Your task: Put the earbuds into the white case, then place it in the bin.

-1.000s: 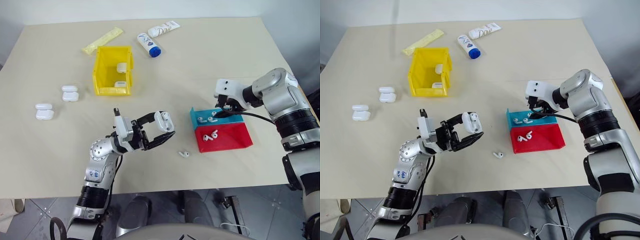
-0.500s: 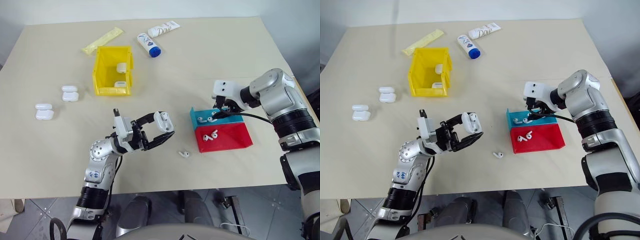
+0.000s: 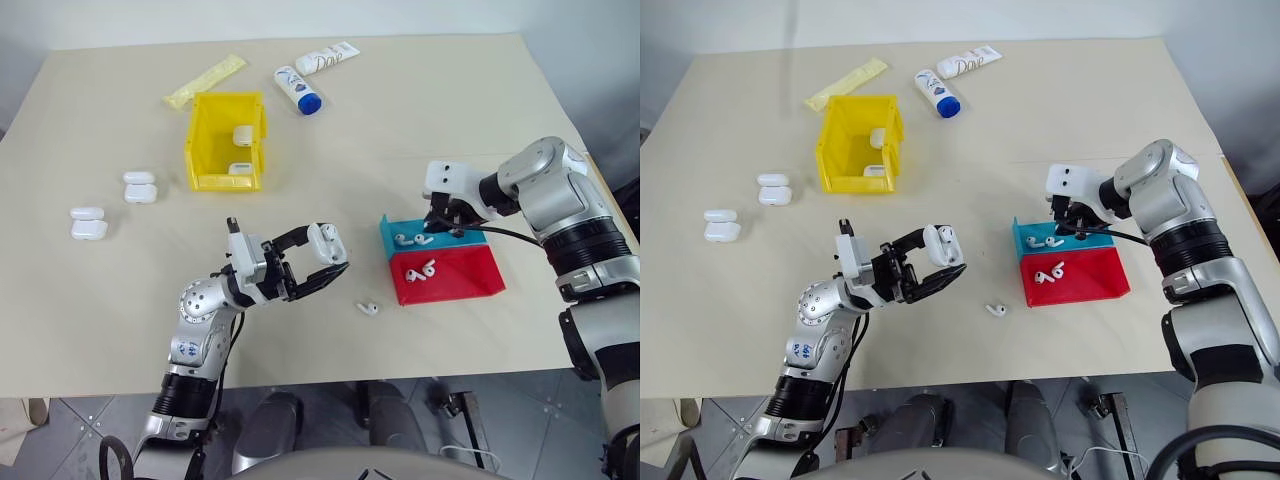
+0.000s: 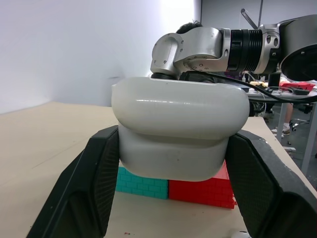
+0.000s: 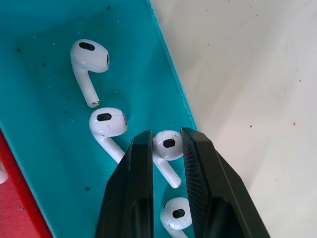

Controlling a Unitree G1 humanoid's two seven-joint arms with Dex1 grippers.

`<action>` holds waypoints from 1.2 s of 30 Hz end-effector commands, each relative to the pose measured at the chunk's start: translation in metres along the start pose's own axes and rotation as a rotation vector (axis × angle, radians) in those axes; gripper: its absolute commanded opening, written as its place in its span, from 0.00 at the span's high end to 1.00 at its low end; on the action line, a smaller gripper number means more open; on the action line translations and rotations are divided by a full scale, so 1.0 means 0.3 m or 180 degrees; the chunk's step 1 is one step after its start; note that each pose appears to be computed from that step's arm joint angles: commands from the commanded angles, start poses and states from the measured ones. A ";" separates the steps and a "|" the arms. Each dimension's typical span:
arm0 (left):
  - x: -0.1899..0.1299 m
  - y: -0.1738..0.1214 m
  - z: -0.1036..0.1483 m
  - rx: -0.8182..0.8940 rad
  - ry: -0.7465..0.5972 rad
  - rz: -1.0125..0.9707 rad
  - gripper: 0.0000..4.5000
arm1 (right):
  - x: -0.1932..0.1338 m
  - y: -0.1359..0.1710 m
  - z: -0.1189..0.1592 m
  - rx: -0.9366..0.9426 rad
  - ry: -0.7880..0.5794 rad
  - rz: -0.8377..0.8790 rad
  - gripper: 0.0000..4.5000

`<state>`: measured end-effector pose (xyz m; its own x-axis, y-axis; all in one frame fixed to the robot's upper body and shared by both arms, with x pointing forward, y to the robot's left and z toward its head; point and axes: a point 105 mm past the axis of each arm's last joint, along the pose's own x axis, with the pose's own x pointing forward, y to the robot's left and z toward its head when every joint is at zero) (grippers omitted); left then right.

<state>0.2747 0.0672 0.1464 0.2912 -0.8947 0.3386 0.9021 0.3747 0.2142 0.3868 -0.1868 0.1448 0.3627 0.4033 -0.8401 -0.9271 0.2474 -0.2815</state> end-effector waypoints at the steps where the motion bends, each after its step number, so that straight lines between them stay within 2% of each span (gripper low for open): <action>1: 0.010 0.000 0.033 0.0153 -0.0097 -0.0025 0.38 | -0.044 -0.037 0.045 -0.0056 -0.0144 -0.0187 0.90; 5: 0.022 0.006 0.033 0.0145 -0.0117 -0.0078 0.38 | -0.101 -0.051 0.096 -0.0093 -0.0532 -0.0325 0.90; 7: 0.030 0.010 0.026 0.0115 -0.0121 -0.0128 0.38 | -0.151 -0.031 0.170 -0.0015 -0.1178 -0.0295 0.90; 12: 0.060 0.015 0.012 0.0004 -0.0151 -0.0326 0.38 | -0.278 0.122 0.242 0.0153 -0.2448 -0.0217 0.90; 16: 0.077 0.028 0.002 -0.0033 -0.0131 -0.0470 0.38 | -0.322 0.237 0.264 0.0506 -0.2966 -0.0163 0.90; 26: 0.138 0.033 0.004 -0.0099 -0.0165 -0.0902 0.38 | -0.321 0.467 0.350 0.1329 -0.3843 0.0088 0.90; 36: 0.175 0.020 0.032 -0.0142 -0.0253 -0.1190 0.38 | -0.261 0.485 0.362 0.1626 -0.3856 -0.0014 0.90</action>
<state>0.2949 0.0265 0.1655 -0.0534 -0.9543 0.2940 0.9604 0.0315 0.2768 0.2368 -0.0887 0.2130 0.4746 0.8666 0.1540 -0.8753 0.4463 0.1861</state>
